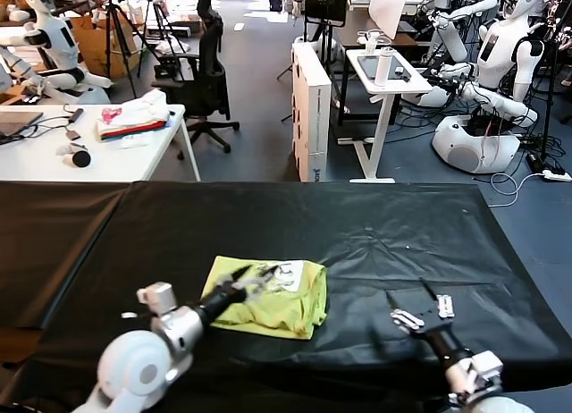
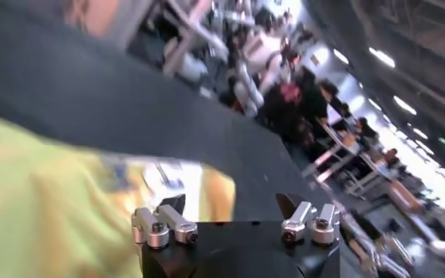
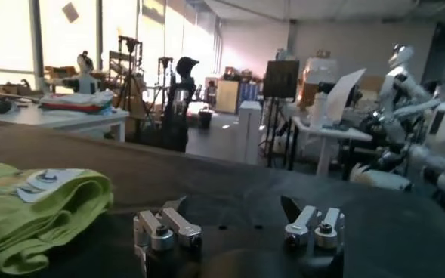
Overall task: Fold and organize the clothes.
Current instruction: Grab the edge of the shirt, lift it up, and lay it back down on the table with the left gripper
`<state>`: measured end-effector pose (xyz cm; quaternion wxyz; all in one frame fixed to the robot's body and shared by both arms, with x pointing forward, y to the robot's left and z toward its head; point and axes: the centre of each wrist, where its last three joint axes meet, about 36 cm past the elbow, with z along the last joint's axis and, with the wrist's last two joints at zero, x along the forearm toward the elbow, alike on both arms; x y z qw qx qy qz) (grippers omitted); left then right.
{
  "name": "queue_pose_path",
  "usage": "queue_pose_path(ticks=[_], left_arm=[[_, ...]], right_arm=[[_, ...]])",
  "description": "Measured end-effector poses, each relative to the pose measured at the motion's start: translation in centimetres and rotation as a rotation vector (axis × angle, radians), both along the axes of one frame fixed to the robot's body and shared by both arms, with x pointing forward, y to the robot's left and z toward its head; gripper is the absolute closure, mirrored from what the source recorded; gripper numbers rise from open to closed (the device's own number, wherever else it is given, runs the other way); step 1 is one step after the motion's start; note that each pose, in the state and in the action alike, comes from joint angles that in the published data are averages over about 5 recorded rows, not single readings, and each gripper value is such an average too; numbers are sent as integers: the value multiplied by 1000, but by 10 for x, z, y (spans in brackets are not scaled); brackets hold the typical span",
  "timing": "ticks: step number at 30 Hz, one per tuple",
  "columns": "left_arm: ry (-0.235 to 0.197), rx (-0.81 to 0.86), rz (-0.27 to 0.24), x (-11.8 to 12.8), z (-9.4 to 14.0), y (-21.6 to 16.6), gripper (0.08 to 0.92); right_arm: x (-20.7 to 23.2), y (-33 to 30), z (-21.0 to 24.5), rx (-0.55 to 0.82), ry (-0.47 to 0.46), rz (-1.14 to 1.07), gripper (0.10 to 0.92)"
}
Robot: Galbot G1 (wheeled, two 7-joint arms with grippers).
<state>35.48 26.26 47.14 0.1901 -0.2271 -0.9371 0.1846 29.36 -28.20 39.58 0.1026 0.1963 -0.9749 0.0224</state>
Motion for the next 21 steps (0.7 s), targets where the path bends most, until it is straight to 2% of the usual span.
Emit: queue_pose_path(ticks=[4,9,21], left_arm=[[-42,60,66,-1,6,20,92],[-61,109,118,-7,8,31,92],[-34,135,175,-20,-1,40,92]], right_arm=[[10,28,-4,11,-7,72,115],[28,51,-8,-4,-35,120,115],[60,69,-30,-24,-12,75,115]])
